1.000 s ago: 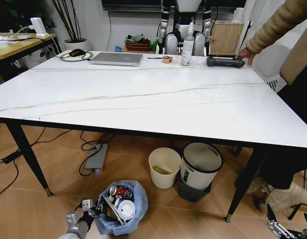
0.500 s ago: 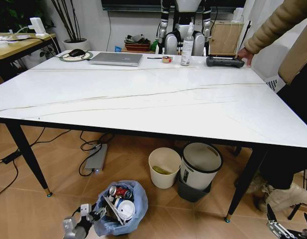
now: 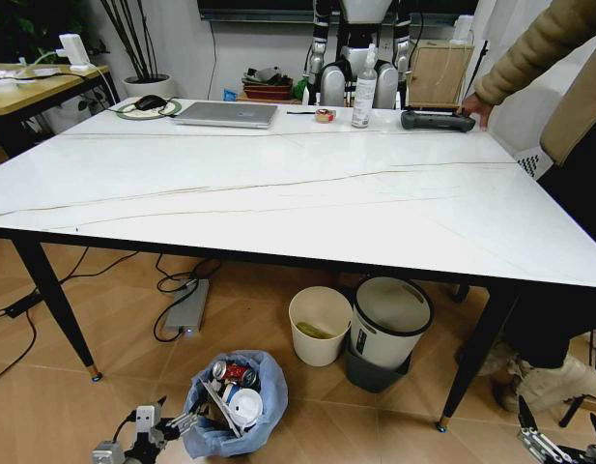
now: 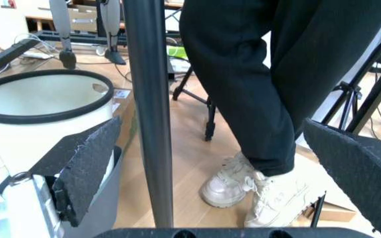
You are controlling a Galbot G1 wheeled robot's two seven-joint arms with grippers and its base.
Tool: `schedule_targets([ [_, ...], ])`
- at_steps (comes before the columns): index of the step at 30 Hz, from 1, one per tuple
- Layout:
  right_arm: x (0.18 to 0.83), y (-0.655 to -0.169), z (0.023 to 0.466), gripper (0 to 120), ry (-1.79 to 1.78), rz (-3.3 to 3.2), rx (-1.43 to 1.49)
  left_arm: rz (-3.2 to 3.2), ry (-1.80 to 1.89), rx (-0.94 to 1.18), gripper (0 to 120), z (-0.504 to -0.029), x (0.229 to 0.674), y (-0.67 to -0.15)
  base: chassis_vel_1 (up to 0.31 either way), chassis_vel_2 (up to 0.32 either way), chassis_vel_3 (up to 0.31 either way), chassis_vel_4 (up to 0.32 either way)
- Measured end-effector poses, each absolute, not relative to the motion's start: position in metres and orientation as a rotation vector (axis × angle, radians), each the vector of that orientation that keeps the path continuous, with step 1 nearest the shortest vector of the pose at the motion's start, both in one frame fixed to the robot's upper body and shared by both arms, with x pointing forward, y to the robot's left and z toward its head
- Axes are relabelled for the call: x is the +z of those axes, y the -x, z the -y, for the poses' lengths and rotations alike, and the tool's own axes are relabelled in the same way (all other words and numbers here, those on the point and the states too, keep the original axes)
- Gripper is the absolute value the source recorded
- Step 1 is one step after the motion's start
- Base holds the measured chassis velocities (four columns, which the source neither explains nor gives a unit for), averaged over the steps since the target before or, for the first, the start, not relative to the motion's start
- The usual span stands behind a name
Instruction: Pick up the trash bin and place the trash from the table into it.
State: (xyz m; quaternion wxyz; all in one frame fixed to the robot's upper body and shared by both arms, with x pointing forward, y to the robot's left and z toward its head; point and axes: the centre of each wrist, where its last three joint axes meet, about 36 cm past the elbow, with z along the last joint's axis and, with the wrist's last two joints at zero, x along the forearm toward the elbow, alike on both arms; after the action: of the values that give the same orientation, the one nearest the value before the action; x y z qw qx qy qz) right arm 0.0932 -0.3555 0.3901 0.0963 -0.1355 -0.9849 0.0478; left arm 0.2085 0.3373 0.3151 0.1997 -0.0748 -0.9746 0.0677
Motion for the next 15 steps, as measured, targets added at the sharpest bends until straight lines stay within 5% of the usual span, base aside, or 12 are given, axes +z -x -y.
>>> schedule_targets([
  [15,0.390,-0.093,0.355,100,0.401,2.918,0.142,2.915,0.360,0.077,100,-0.309,0.409,-0.200,0.000,0.000,0.000,0.000],
])
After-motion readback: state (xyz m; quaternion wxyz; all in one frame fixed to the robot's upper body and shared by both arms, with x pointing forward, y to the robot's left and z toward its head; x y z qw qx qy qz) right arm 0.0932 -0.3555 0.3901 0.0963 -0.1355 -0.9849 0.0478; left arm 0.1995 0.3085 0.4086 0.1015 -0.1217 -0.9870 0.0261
